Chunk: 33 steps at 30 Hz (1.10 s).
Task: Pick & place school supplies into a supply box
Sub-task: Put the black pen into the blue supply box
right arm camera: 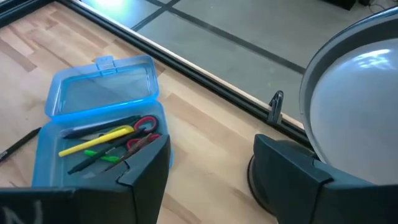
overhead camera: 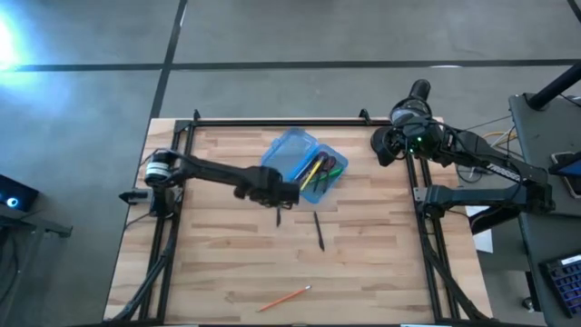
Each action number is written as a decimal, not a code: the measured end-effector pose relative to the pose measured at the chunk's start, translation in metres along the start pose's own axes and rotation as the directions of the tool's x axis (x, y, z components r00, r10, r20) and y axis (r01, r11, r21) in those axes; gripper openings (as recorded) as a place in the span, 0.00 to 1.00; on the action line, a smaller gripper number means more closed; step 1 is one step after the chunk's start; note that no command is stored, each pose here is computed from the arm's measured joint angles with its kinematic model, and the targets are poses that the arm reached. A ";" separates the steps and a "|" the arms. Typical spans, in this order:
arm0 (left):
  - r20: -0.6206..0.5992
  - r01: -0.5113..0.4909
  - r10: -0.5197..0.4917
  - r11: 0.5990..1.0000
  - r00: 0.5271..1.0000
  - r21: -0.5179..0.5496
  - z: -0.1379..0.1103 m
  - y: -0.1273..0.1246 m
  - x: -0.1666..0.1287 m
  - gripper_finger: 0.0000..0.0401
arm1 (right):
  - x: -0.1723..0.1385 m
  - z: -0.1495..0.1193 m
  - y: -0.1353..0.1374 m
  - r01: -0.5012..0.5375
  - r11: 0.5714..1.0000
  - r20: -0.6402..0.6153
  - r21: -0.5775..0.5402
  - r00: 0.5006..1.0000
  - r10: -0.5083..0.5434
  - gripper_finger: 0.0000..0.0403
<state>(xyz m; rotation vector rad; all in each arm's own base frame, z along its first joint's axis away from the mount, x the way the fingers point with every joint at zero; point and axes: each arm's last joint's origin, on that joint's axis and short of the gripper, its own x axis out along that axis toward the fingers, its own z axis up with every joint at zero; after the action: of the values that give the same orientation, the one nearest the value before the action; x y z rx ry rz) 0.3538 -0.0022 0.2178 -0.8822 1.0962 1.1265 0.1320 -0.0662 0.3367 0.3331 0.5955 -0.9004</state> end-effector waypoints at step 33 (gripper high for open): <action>-0.009 0.147 -0.151 0.973 0.989 -0.176 -0.010 -0.023 0.047 0.43 | 0.001 -0.002 0.000 -0.019 0.999 -0.026 -0.035 1.000 0.018 0.56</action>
<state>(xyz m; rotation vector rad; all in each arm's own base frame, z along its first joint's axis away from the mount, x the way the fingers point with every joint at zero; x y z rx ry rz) 0.3767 -0.0051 0.1701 -1.0992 0.9424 1.1011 0.1319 -0.0654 0.3348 0.3182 0.6299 -0.8684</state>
